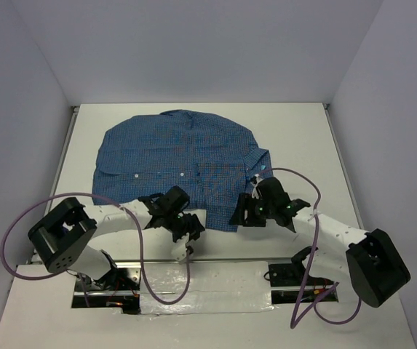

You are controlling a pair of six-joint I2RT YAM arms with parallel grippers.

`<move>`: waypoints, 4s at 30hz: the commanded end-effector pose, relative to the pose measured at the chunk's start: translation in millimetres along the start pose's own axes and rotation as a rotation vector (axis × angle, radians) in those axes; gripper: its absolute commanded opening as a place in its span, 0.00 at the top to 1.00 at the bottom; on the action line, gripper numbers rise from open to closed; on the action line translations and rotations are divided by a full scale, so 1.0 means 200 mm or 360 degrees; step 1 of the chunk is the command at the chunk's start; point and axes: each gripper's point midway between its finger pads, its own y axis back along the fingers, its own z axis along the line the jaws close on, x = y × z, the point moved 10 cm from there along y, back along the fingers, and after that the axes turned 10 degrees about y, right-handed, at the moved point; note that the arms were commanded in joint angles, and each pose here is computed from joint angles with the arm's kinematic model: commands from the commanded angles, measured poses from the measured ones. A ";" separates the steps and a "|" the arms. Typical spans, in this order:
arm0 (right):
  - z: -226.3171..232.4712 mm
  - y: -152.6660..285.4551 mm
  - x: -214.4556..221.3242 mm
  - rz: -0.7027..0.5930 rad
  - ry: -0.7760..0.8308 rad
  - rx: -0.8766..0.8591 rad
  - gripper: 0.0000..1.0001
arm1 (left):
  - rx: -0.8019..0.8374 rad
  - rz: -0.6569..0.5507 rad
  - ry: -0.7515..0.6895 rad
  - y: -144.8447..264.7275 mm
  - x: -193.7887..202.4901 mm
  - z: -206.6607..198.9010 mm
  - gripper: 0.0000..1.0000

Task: Fold and stack the long sleeve shirts
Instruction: Fold the shirt

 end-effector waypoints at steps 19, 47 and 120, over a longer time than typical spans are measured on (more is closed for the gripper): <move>0.03 -0.16 -0.01 -0.0086 -0.0024 -0.0030 0.74 | -0.0245 0.0066 -0.0303 -0.11 0.06 0.13 0.46; 0.15 0.01 0.11 0.0242 0.0163 -0.0084 0.83 | -0.0168 -0.0252 0.0252 -0.04 -0.16 0.14 1.00; -0.18 -0.09 -0.58 -0.0059 -0.0001 -0.0206 0.76 | -0.0351 -0.0252 0.1439 0.43 0.23 0.63 0.39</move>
